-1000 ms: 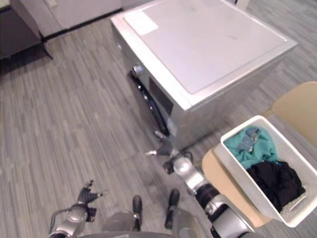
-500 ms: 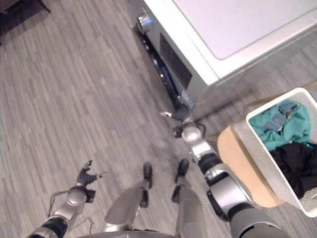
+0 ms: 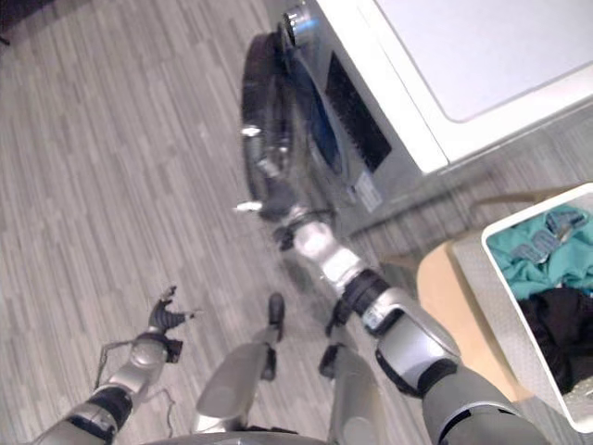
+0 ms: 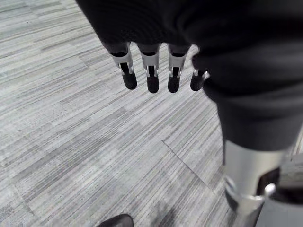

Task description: Grab the laundry basket,head to the washer,open it,put in the laundry and shut it.

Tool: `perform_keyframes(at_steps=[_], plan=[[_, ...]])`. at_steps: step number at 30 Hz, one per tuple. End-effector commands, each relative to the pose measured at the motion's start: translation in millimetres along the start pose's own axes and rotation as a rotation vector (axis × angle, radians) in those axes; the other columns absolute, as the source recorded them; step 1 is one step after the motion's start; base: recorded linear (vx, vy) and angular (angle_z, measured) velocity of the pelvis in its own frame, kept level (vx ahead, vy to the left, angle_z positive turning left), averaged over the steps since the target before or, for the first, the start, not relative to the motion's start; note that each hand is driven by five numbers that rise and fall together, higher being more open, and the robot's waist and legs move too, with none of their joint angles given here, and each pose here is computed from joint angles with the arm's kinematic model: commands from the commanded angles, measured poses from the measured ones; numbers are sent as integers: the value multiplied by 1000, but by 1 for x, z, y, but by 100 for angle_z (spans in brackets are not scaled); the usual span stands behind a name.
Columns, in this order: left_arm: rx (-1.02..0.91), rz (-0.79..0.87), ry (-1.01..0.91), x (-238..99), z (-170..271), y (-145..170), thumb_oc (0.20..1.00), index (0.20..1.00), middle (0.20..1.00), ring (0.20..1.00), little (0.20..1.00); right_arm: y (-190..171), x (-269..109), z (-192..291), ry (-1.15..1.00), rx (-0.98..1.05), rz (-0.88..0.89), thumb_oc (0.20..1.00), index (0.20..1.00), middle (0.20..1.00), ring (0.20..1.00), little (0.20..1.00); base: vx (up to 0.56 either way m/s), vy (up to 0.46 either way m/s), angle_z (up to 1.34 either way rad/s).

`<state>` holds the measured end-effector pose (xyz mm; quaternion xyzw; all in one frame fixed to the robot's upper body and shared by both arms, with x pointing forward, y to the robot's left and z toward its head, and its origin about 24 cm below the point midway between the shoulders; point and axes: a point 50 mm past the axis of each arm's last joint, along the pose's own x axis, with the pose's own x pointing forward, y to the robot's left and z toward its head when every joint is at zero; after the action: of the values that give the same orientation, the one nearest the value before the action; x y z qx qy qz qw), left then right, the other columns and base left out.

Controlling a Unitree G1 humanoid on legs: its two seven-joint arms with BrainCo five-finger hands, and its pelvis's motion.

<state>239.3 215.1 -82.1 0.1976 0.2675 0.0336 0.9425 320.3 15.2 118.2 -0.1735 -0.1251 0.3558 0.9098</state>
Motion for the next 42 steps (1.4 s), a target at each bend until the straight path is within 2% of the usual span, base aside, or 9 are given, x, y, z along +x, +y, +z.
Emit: perform_keyframes(at_steps=[1, 5, 11, 15, 21, 28, 34, 38, 42], plan=[[51, 73, -10, 2, 0, 24, 1000, 1000, 1000, 1000, 1000, 73, 26, 89, -346, 74, 287, 1000, 1000, 1000, 1000, 1000, 104, -151, 33], [32, 96, -58, 4, 10, 30, 1000, 1000, 1000, 1000, 1000, 58, 36, 112, -419, 156, 174, 1000, 1000, 1000, 1000, 1000, 52, -106, 54], [31, 117, -39, 2, 5, 45, 1000, 1000, 1000, 1000, 1000, -33, 40, 67, -218, 116, -157, 1000, 1000, 1000, 1000, 1000, 30, -13, 38], [42, 98, -37, 2, 5, 42, 1000, 1000, 1000, 1000, 1000, -53, 26, 42, -141, 85, -208, 1000, 1000, 1000, 1000, 1000, -4, 3, -9], [56, 61, -57, 0, 8, 33, 1000, 1000, 1000, 1000, 1000, -35, -11, -13, 2, -15, -125, 1000, 1000, 1000, 1000, 1000, -55, 2, -31], [38, 6, -130, -4, 20, 18, 1000, 1000, 1000, 1000, 1000, -4, -94, -91, 244, 41, -94, 1000, 1000, 1000, 1000, 1000, -16, -101, -26], [60, 25, -192, 3, 42, 15, 1000, 1000, 1000, 1000, 1000, -1, -129, -119, 369, 70, -145, 1000, 1000, 1000, 1000, 1000, 30, 17, -36], [69, 96, -266, 12, 69, 26, 1000, 1000, 1000, 1000, 1000, -14, -154, -130, 429, 62, -232, 1000, 1000, 1000, 1000, 1000, 95, 201, -16], [95, 181, -307, 18, 90, 48, 1000, 1000, 1000, 1000, 1000, -24, -154, -126, 411, 34, -263, 1000, 1000, 1000, 1000, 1000, 74, 297, -75]])
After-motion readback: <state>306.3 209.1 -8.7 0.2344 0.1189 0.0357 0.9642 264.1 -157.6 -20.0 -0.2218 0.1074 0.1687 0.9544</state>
